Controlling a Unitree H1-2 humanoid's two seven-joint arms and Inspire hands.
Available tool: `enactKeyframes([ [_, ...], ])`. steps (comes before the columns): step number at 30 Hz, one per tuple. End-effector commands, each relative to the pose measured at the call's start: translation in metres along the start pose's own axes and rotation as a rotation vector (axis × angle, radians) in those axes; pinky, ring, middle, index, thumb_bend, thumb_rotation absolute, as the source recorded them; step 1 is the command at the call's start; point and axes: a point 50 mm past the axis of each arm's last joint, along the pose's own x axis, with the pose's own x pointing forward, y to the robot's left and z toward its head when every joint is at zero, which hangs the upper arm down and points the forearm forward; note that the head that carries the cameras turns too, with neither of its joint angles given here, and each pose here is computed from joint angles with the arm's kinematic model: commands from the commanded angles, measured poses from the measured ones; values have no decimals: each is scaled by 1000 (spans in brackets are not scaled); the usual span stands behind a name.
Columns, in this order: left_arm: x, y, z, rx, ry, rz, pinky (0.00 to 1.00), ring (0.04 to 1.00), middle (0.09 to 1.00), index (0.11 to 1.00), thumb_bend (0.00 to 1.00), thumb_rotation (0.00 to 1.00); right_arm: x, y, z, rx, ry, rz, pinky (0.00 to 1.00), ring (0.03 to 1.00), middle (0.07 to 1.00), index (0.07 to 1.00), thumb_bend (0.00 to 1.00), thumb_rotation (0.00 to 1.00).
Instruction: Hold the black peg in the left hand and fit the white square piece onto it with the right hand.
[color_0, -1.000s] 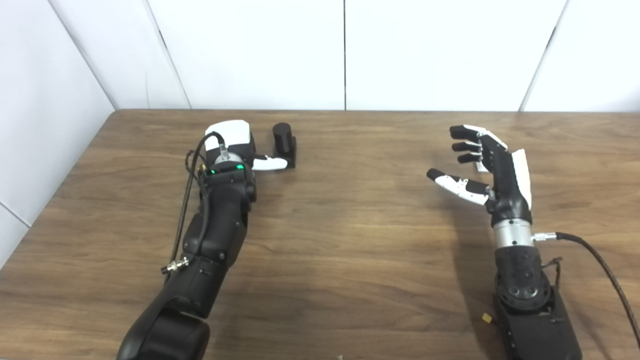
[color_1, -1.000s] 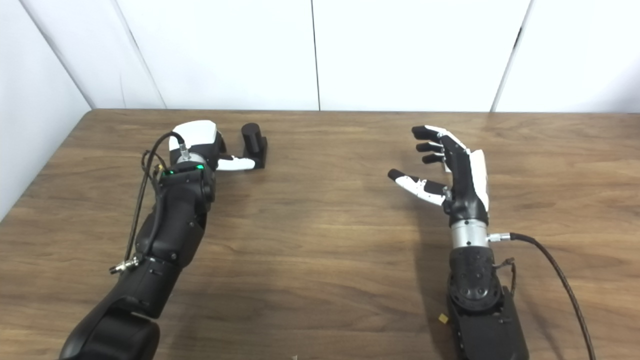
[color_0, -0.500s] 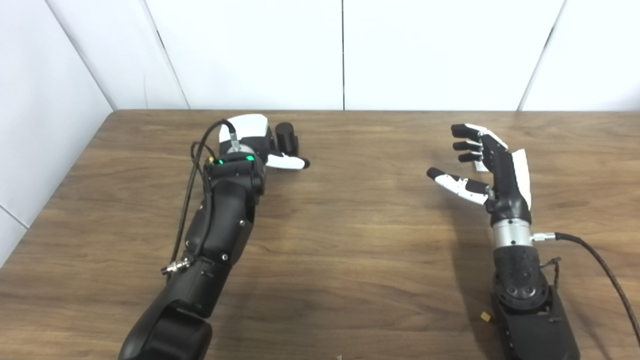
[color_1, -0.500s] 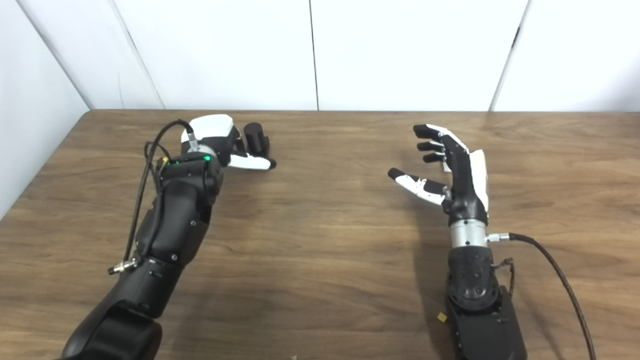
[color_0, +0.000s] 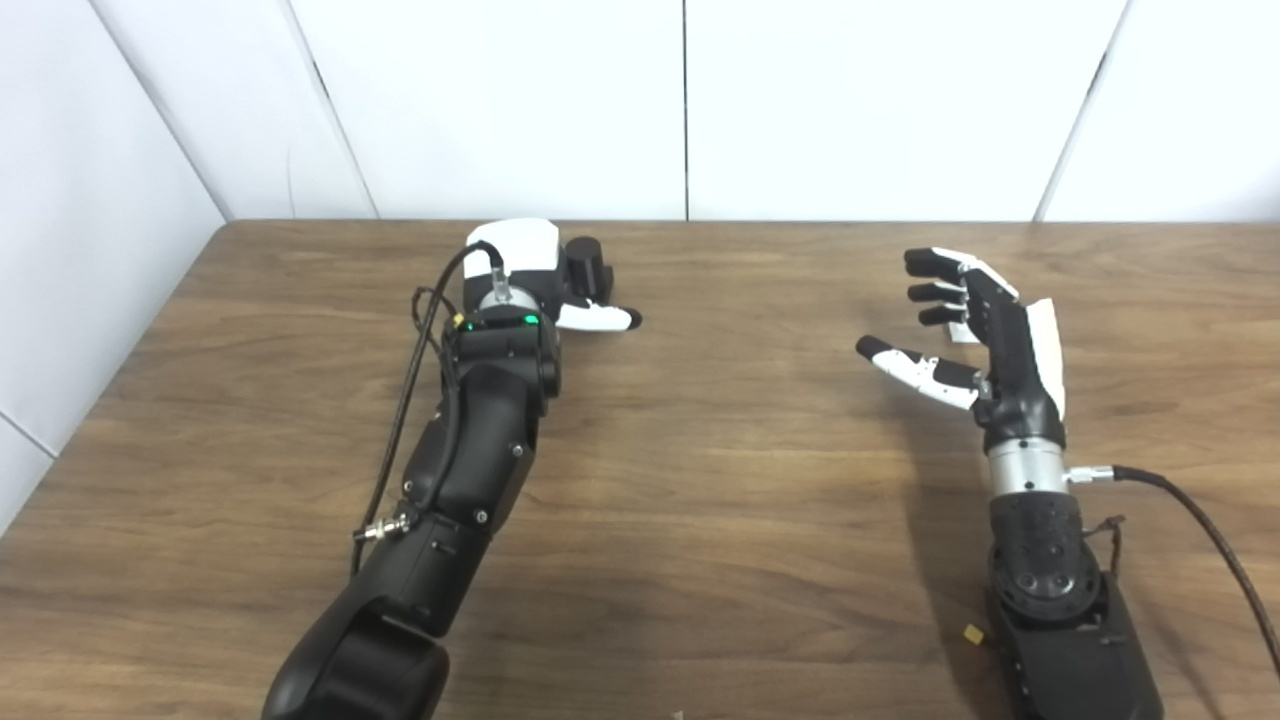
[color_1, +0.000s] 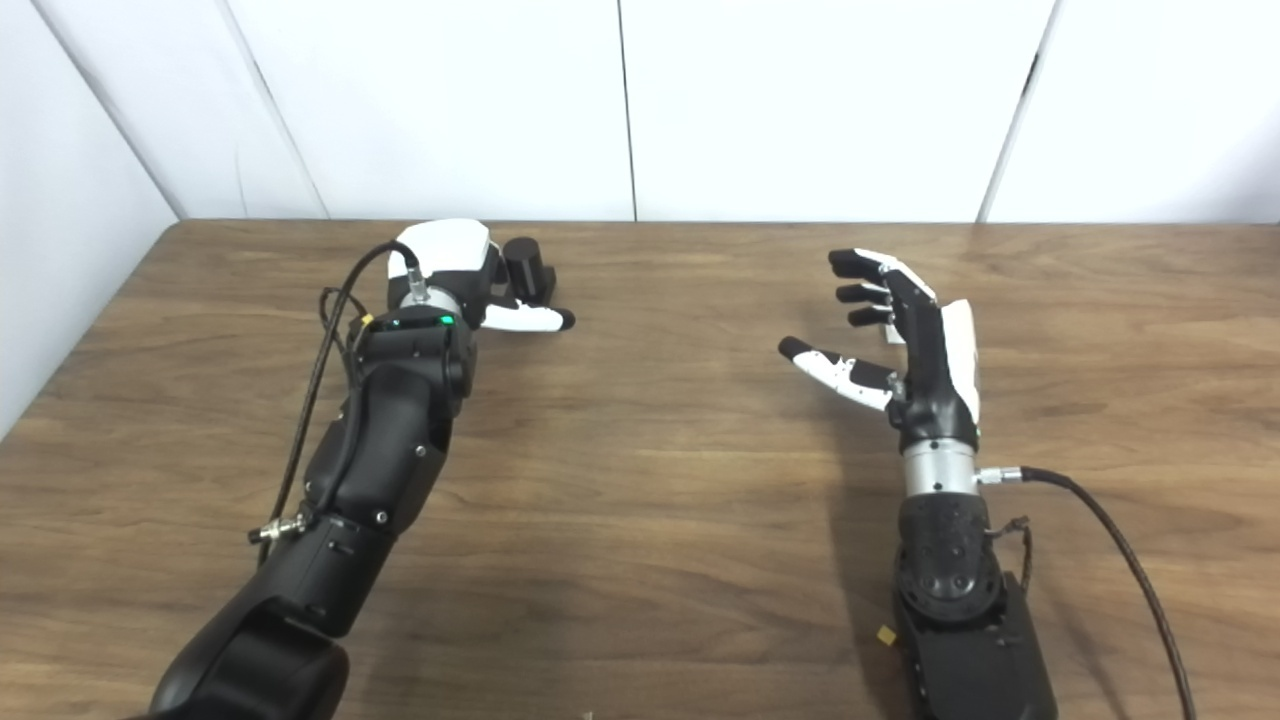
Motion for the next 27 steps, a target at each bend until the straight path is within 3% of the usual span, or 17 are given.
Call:
enactKeyframes([
  [1,3,32,3,8,5,116,955,966,944,704,910,791,13,-4,18,17,-96,-37,568,657,715,694,646,71],
  [5,5,29,3,14,10,112,959,968,948,707,902,790,12,-4,18,17,-86,-38,558,649,711,693,644,77],
  [9,9,23,1,57,31,116,896,951,945,742,898,799,11,-4,18,10,-84,-38,553,645,709,697,641,85],
  [23,15,13,-5,100,64,132,929,951,956,768,887,771,9,-7,15,15,-81,-42,567,658,712,695,644,74],
  [27,16,11,-4,96,67,156,959,948,952,740,889,758,10,-8,15,18,-83,-38,556,652,709,693,641,66],
])
